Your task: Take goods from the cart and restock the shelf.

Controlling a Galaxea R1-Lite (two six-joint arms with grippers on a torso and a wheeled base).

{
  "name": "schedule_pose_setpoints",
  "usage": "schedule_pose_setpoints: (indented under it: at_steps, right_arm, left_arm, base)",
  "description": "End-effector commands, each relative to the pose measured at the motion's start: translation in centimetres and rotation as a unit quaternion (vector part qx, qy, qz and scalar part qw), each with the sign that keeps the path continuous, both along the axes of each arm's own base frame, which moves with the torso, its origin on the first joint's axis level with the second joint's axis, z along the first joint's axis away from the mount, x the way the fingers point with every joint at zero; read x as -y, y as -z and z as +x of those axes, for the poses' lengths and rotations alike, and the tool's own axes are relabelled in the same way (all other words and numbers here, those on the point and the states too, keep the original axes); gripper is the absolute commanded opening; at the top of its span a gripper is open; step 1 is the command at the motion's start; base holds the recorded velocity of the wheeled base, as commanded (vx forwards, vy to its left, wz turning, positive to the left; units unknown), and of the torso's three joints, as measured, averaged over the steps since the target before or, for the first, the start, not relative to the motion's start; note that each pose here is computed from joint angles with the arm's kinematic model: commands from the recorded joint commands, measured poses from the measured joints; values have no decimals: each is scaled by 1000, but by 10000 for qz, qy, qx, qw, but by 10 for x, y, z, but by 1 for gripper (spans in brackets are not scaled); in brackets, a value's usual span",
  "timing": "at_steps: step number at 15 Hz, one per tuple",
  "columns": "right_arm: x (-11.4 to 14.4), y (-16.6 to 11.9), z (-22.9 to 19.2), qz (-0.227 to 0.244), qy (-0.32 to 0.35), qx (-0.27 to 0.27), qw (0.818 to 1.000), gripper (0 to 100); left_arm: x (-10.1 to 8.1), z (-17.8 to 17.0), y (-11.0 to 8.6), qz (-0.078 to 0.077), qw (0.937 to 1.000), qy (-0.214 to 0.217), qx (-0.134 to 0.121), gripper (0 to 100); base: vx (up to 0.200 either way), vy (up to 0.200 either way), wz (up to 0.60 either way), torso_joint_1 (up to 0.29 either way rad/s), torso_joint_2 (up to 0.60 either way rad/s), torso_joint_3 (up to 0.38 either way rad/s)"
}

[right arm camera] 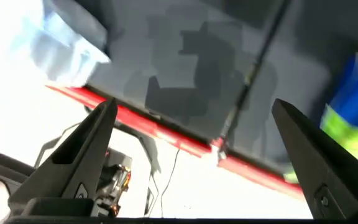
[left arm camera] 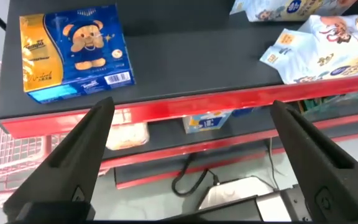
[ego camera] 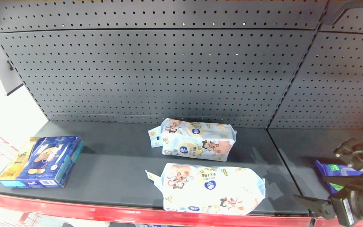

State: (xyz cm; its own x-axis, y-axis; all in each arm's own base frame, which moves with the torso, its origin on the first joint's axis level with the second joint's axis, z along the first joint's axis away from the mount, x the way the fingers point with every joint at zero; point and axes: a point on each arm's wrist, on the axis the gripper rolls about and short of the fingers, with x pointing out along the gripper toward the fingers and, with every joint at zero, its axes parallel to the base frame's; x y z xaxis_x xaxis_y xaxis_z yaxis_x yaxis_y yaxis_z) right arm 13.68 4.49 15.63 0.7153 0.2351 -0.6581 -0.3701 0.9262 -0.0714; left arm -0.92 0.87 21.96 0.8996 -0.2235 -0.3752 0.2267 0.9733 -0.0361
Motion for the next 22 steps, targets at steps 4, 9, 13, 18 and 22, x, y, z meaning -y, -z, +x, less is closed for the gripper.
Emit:
schedule_pose_setpoints:
  at_steps: [4, 9, 13, 18, 22]
  right_arm:
    - [-20, 7, 33, -135, -83, -420, 9990, 100]
    - [-47, 7, 53, 126, 197, -629, 9977, 100]
    - [-66, 11, 59, 105, 268, -691, 9972, 100]
    - [-68, 10, 58, 109, 206, -679, 9974, 100]
    - [-82, 5, 60, 165, 4, -611, 9980, 100]
  left_arm:
    - [-3, -7, 1, -62, 9999, -20, 155, 100]
    - [-4, -9, 5, -66, 9998, -27, 171, 100]
    - [-4, -9, 5, -63, 9998, -42, 172, 100]
    - [-5, -11, 6, -73, 9998, -42, 193, 100]
    - [-5, -11, 6, -76, 9998, -34, 199, 100]
  base:
    - [0, 0, 0, 0, 0, 0]
    - [0, 0, 0, 0, 0, 0]
    - [0, 0, 0, 0, 0, 0]
    - [0, 0, 0, 0, 0, 0]
    - [0, 0, 0, 0, 0, 0]
